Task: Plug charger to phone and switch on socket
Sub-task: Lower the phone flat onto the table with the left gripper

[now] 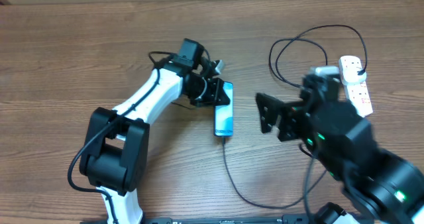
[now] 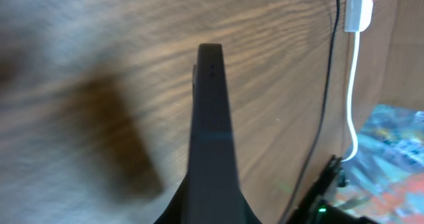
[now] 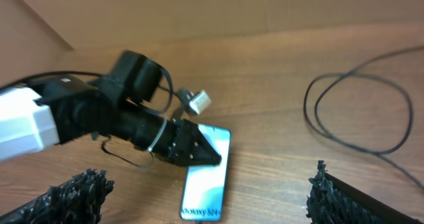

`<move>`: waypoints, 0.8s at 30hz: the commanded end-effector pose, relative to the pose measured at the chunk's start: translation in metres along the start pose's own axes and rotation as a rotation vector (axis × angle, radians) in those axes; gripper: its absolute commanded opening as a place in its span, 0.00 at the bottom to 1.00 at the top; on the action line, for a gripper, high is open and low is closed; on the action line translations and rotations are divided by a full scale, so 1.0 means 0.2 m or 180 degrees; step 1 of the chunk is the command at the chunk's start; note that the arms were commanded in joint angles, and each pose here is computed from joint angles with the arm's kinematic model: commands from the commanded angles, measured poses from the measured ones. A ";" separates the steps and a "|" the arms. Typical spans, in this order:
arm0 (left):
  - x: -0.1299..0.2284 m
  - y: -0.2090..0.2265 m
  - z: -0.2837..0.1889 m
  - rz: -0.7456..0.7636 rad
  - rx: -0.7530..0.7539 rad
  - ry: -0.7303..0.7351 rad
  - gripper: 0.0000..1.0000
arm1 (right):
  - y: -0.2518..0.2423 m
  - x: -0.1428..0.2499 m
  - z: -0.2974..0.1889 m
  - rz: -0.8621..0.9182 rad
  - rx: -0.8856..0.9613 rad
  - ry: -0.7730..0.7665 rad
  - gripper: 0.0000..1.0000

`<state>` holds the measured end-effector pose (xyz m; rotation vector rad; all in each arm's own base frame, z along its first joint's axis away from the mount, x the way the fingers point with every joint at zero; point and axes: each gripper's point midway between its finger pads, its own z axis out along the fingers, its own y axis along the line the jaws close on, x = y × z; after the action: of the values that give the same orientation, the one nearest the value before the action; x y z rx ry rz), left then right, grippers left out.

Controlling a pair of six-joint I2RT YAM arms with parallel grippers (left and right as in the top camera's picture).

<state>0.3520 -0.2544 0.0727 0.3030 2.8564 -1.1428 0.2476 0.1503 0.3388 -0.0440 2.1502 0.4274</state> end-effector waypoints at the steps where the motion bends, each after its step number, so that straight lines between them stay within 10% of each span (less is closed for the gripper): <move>1: -0.06 0.02 -0.02 0.0407 0.0208 -0.0046 0.13 | 0.01 0.03 0.10 0.0256 0.0097 0.0138 1.00; 24: -0.03 0.24 0.20 -0.0048 0.0276 0.0187 0.28 | 0.05 0.09 0.18 0.0269 0.0053 0.0335 1.00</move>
<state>0.3604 -0.2452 0.0081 0.3107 2.8890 -1.2803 0.2639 0.1739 0.3037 0.0236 2.2826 0.4504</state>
